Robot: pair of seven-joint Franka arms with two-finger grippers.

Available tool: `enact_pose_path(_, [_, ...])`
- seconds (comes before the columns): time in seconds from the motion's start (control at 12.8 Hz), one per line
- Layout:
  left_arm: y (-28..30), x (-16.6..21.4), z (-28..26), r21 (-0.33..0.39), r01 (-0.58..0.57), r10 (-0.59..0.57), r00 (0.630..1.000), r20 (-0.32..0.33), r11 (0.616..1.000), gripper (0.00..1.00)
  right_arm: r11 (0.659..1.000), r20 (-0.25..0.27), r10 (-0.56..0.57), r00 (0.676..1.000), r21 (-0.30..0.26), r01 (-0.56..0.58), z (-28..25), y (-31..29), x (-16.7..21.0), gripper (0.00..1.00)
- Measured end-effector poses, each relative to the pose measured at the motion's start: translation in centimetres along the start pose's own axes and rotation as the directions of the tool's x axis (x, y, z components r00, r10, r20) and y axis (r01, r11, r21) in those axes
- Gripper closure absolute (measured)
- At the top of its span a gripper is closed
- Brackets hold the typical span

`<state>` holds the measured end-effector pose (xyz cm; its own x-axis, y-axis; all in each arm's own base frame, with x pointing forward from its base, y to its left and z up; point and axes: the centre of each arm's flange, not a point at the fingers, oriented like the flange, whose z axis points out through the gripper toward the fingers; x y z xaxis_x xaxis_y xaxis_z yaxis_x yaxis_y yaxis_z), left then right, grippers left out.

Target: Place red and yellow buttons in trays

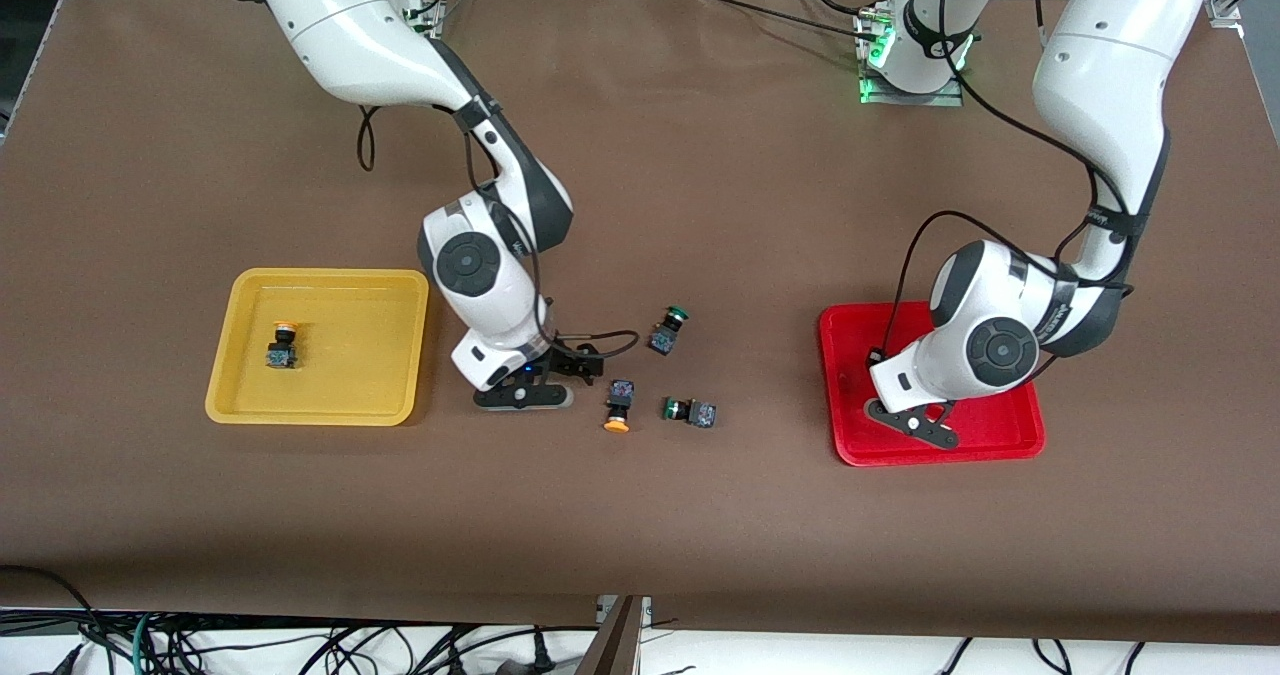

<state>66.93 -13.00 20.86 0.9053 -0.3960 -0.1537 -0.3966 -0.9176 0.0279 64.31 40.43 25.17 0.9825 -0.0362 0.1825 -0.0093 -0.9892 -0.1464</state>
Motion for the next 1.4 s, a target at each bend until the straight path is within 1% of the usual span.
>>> enact_pose_path(0.08, [-0.1, 0.0, 0.7, -0.004, -0.003, 0.003, 1.000, 0.003, 1.000, 0.55, 1.000, -0.015, 0.010, 1.000, -0.006, -0.010, 0.7, -1.1, -0.1, 0.00])
enact_pose_path(0.16, [-0.3, 0.0, 0.7, -0.005, -0.005, 0.005, 1.000, 0.001, 1.000, 0.46, 1.000, -0.025, 0.012, 1.000, -0.015, -0.013, 1.8, -2.1, -0.4, 0.00])
enact_pose_path(0.31, [-0.9, 0.2, -1.3, 0.004, 0.002, -0.002, 1.000, -0.029, 1.000, 0.25, 1.000, -0.046, 0.012, 0.999, -0.017, -0.013, 4.2, -3.6, -1.2, 0.00])
enact_pose_path(0.47, [-1.4, -0.1, -7.2, 0.034, 0.011, -0.009, 0.998, -0.064, 0.999, 0.03, 1.000, -0.054, -0.007, 0.999, -0.018, 0.006, 6.4, -4.3, -2.3, 0.00])
enact_pose_path(0.54, [-1.4, -0.6, -10.9, 0.052, 0.017, -0.014, 0.997, -0.073, 0.999, 0.00, 1.000, -0.054, -0.018, 0.998, -0.022, 0.017, 7.2, -4.6, -2.7, 0.00])
enact_pose_path(0.62, [-1.6, -1.4, -14.5, 0.067, 0.027, -0.022, 0.997, -0.069, 0.997, 0.00, 1.000, -0.057, -0.023, 0.998, -0.020, 0.022, 7.5, -4.9, -2.9, 0.00])
enact_pose_path(0.78, [-2.1, -3.3, -21.1, 0.087, 0.054, -0.050, 0.998, -0.040, 0.995, 0.00, 1.000, -0.062, -0.023, 0.998, -0.019, 0.022, 7.8, -5.1, -3.1, 0.01])
enact_pose_path(0.86, [-2.3, -4.2, -23.8, 0.090, 0.067, -0.066, 0.998, -0.023, 0.994, 0.00, 1.000, -0.064, -0.023, 0.998, -0.018, 0.021, 7.9, -5.0, -3.0, 0.04])
enact_pose_path(0.93, [-2.6, -5.0, -25.9, 0.090, 0.080, -0.080, 0.997, 0.001, 0.993, 0.00, 1.000, -0.065, -0.022, 0.998, -0.019, 0.021, 7.9, -5.0, -3.0, 0.16])
enact_pose_path(1.09, [-2.8, -6.3, -28.6, 0.086, 0.095, -0.099, 0.994, 0.042, 0.992, 0.00, 1.000, -0.066, -0.024, 0.998, -0.019, 0.023, 7.9, -5.0, -3.0, 0.45])
enact_pose_path(1.17, [-2.9, -6.6, -29.6, 0.086, 0.100, -0.104, 0.994, 0.039, 0.991, 0.00, 1.000, -0.069, -0.024, 0.997, -0.019, 0.023, 7.8, -5.0, -2.9, 0.55])
enact_pose_path(1.25, [-2.9, -6.9, -30.7, 0.085, 0.107, -0.109, 0.994, 0.022, 0.991, 0.00, 1.000, -0.071, -0.024, 0.997, -0.019, 0.023, 7.7, -5.0, -2.8, 0.59])
enact_pose_path(1.4, [-3.1, -8.4, -33.3, 0.075, 0.143, -0.142, 0.990, -0.012, 0.987, 0.00, 1.000, -0.076, -0.017, 0.997, -0.026, 0.015, 7.3, -4.6, -2.1, 0.59])
